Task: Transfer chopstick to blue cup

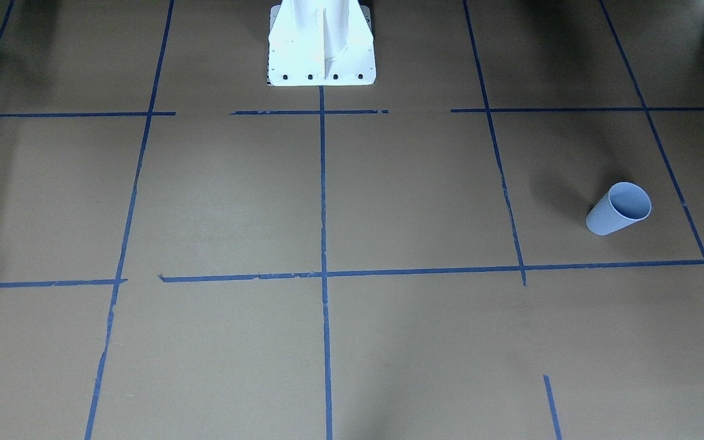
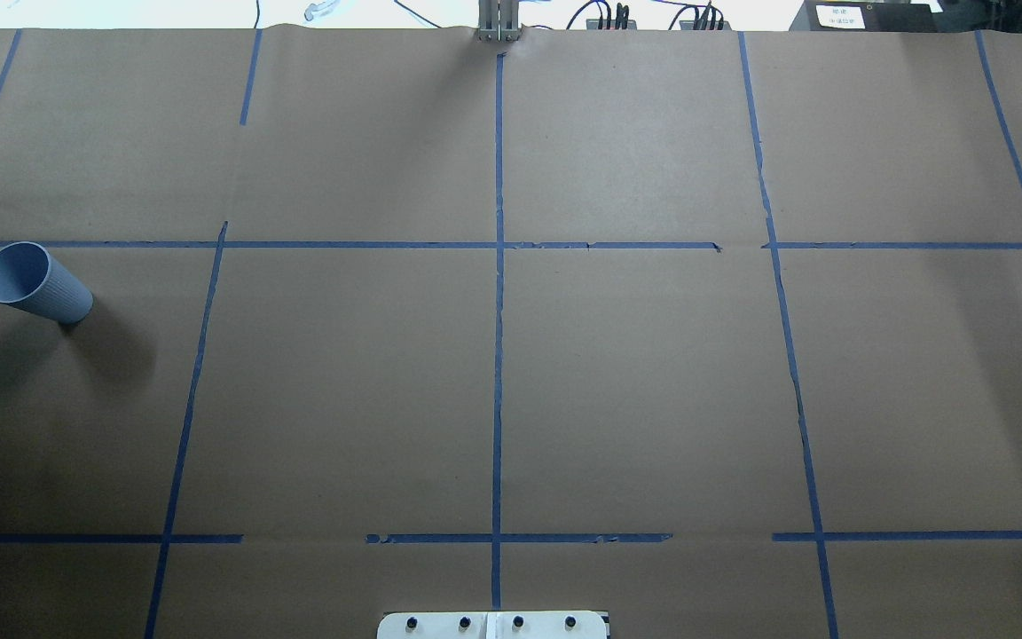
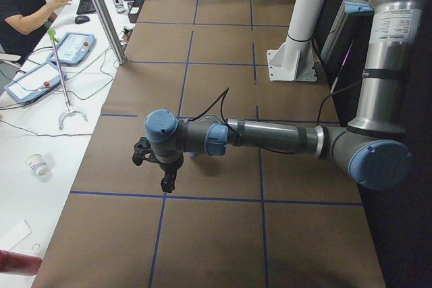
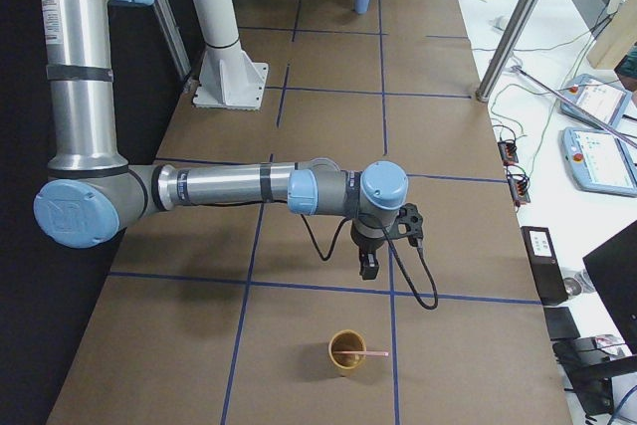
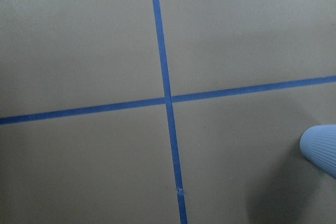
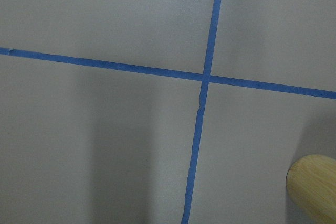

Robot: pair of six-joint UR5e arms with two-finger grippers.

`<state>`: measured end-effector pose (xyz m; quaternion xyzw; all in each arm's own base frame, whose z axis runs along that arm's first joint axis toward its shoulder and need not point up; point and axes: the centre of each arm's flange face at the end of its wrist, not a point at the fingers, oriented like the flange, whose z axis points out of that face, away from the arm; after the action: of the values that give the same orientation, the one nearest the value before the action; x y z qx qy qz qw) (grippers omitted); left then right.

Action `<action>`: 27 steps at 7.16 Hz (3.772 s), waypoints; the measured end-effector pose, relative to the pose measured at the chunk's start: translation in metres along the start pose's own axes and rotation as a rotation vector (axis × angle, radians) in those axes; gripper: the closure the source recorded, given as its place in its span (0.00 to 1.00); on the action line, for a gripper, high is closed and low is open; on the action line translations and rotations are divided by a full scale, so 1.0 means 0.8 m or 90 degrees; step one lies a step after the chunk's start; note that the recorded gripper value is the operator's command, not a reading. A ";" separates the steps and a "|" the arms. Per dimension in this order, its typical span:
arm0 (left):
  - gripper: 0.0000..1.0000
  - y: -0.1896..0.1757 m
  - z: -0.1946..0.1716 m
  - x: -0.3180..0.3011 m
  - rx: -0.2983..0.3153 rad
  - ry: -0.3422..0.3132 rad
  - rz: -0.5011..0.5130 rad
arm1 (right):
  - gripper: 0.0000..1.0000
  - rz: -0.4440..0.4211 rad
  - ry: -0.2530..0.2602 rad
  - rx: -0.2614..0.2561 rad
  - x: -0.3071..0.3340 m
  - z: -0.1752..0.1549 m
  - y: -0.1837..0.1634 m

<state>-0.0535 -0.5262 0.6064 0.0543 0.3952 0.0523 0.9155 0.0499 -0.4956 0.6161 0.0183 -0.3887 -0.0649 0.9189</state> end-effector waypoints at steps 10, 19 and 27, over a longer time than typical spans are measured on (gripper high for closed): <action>0.00 0.007 0.049 0.058 -0.025 -0.026 -0.054 | 0.00 -0.016 -0.020 -0.001 -0.020 0.004 -0.008; 1.00 0.010 0.206 0.248 -0.083 0.017 -0.104 | 0.00 -0.060 -0.050 0.001 -0.037 0.005 -0.012; 1.00 -0.061 0.158 0.821 -0.059 0.161 -0.225 | 0.00 -0.077 -0.092 0.019 -0.063 -0.009 -0.015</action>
<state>0.4899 -0.4906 0.2142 -0.0651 0.5077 -0.0846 0.8549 0.0195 -0.5011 0.5743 0.0507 -0.4530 -0.1159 0.8825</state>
